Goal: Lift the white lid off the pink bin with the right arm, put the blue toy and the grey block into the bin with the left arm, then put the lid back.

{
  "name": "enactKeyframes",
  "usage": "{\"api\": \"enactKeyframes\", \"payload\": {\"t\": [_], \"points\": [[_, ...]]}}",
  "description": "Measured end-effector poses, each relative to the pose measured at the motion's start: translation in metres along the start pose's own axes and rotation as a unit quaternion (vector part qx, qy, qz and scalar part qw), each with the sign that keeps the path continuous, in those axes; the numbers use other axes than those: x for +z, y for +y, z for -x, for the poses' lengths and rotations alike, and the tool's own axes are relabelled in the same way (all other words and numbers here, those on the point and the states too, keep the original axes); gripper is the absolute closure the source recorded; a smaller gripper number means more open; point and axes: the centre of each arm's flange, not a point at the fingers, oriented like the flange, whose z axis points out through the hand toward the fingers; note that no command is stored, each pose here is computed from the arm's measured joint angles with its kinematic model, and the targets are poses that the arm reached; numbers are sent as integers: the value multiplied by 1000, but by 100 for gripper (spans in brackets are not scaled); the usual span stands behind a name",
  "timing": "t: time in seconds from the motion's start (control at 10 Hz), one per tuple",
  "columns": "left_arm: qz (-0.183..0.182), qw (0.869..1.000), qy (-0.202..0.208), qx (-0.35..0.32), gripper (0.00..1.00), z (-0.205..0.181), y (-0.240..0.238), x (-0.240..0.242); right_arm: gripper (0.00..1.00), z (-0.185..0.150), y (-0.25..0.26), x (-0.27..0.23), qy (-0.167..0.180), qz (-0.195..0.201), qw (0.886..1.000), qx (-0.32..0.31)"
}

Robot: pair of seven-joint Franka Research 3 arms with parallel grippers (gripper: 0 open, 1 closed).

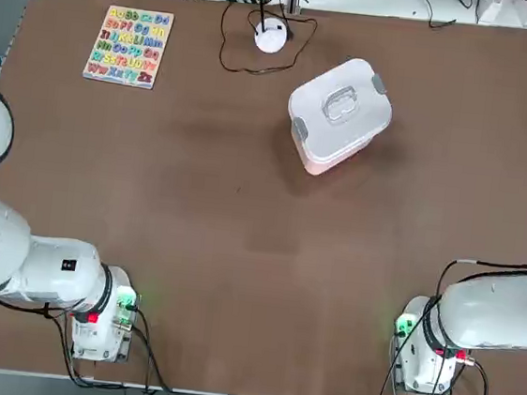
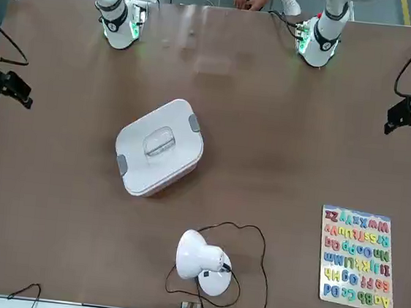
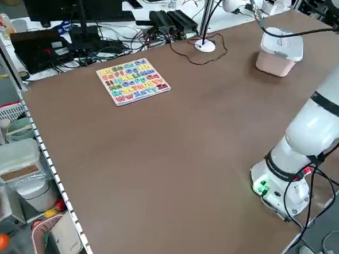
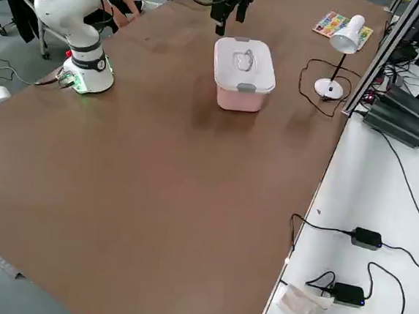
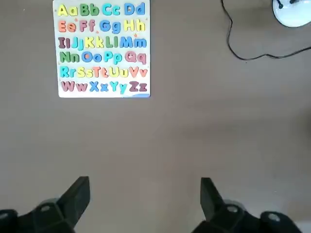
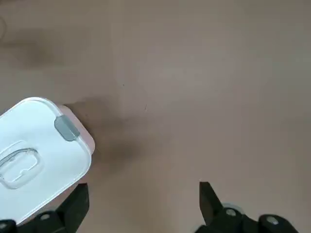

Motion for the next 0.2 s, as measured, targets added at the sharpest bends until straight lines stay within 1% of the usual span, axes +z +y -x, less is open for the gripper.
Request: {"api": "enactKeyframes", "payload": {"t": [0.2], "points": [[0,1000,-1,0,0,0,0,0,0,1,0,1,-3,0,1000,0]]}}
